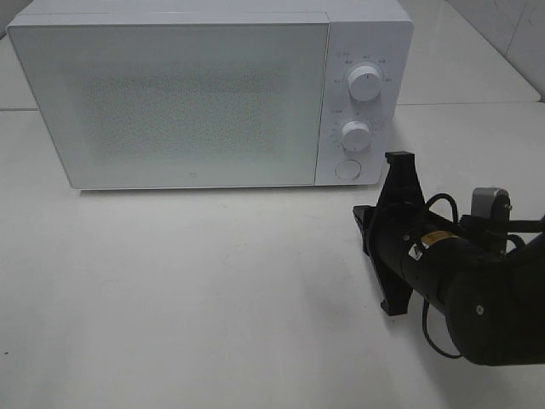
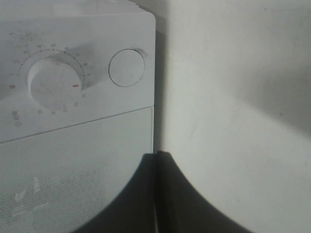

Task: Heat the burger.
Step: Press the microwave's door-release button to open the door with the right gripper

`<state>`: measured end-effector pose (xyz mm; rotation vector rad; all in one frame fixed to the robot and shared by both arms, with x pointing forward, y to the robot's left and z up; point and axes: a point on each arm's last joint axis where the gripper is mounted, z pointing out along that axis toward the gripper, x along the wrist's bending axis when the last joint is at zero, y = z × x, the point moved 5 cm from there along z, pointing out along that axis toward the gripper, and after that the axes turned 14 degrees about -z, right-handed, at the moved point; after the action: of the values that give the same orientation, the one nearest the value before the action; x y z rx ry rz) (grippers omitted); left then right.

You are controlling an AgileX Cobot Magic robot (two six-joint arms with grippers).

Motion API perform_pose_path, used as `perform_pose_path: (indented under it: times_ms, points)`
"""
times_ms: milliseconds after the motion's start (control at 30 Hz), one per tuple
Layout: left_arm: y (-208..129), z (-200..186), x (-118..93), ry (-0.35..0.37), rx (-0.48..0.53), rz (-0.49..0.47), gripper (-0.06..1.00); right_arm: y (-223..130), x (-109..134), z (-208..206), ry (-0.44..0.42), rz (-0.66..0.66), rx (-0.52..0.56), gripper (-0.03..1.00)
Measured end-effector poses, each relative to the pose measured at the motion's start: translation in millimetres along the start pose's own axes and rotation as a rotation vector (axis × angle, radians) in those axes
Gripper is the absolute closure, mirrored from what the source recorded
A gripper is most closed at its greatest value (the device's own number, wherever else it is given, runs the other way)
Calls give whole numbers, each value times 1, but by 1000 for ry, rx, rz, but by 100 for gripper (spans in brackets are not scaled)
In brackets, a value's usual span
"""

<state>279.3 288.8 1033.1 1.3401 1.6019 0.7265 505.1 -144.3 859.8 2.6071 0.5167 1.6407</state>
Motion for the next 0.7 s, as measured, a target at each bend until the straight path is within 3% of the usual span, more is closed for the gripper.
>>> perform_pose_path:
  times_ms: [700]
  points:
    - [0,0,0,0,0,0,-5,17,11,47,9,-3,-19,96]
